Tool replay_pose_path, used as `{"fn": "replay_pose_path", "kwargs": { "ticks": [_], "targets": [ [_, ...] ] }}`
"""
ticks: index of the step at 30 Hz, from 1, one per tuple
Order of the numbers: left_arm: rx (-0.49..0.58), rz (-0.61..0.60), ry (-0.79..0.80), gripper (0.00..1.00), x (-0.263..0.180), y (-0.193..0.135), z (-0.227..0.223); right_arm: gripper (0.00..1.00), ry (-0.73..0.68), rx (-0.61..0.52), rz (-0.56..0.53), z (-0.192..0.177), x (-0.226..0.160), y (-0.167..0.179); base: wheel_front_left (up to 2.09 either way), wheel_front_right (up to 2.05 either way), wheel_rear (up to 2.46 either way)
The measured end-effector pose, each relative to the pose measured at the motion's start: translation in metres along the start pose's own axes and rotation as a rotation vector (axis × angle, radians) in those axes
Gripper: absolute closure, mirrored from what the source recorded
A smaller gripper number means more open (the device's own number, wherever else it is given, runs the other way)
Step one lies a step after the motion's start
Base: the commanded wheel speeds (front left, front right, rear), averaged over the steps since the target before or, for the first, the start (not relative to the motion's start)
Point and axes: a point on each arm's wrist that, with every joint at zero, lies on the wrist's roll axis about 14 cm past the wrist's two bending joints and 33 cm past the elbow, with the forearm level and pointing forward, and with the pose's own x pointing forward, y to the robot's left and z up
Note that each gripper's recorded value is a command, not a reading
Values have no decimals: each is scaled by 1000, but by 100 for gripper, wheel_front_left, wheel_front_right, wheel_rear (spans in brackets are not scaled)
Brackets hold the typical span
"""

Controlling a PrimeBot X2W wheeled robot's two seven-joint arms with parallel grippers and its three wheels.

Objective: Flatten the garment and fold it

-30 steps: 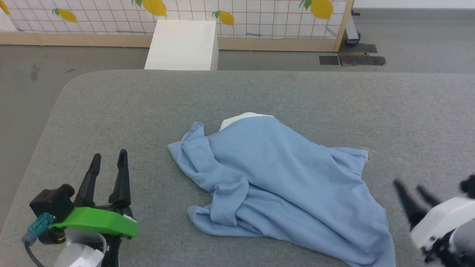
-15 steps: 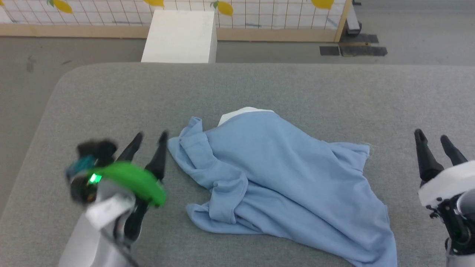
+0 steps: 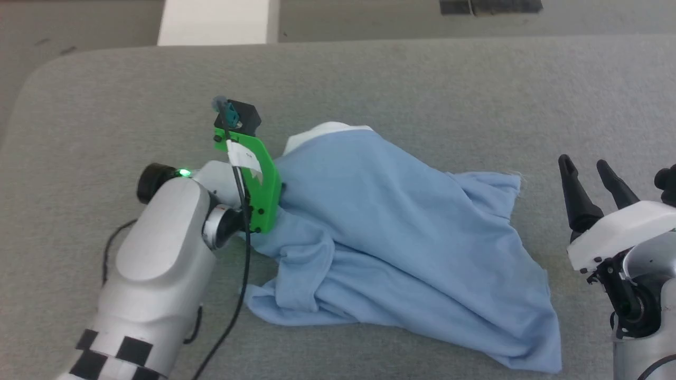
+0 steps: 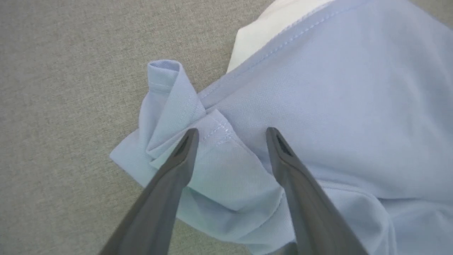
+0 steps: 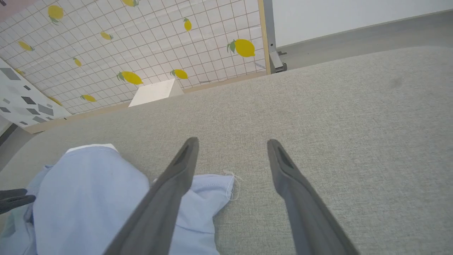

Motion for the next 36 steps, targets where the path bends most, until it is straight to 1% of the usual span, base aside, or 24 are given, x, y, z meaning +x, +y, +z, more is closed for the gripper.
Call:
{"fn": "replay_pose_path", "kwargs": {
  "ticks": [3, 8, 9, 10, 11, 15, 18, 21, 22, 24, 25, 27, 29, 31, 33, 36],
  "targets": [
    [36, 22, 98, 0, 10, 6, -13, 0, 6, 2, -25, -5, -1, -9, 0, 0, 0],
    [71, 35, 181, 0, 21, 10, -26, 0, 20, 3, -60, -11, -2, -22, 0, 0, 0],
    [69, 31, 187, 22, 22, 9, -26, 0, 22, 5, -64, -13, -2, -24, 0, 0, 0],
    [67, 27, 186, 64, 22, 9, -26, 0, 23, 7, -64, -13, -2, -24, 0, 0, 0],
    [62, 24, 184, 99, 21, 8, -25, 0, 25, 7, -62, -14, -1, -23, 0, 0, 0],
    [13, -9, 162, 100, 16, 5, -23, 0, 32, 8, -44, -17, 2, -16, 0, 0, 0],
    [-63, -62, 101, 100, 10, -4, -13, 0, 37, 10, -32, -19, 3, -12, 0, 0, 0],
    [-159, -110, -10, 100, -3, -8, 6, 0, 41, 10, -17, -19, 5, -6, 0, 0, 0],
    [-184, -114, -47, 100, -9, -5, 11, 0, 40, 10, -13, -19, 6, -4, 0, 0, 0],
    [-268, -122, -141, 100, -24, 4, 23, 0, 39, 9, 3, -18, 7, 2, 0, 0, 0],
    [-298, -112, -172, 100, -30, 10, 24, 0, 39, 8, 10, -18, 8, 5, 0, 0, 0],
    [-393, -77, -242, 100, -46, 30, 22, 0, 44, 5, 29, -18, 9, 12, 0, 0, 0],
    [-468, -16, -281, 100, -60, 52, 9, 0, 43, 3, 48, -17, 9, 20, 0, 0, 0],
    [-557, 65, -307, 100, -75, 77, -14, 0, 42, 1, 69, -16, 10, 28, 0, 0, 0],
    [-654, 142, -305, 100, -89, 97, -47, 0, 46, -2, 91, -16, 10, 36, 0, 0, 0],
    [-795, 228, -259, 100, -101, 111, -102, 0, 49, -6, 117, -15, 11, 46, 0, 0, 0]
  ]
}}
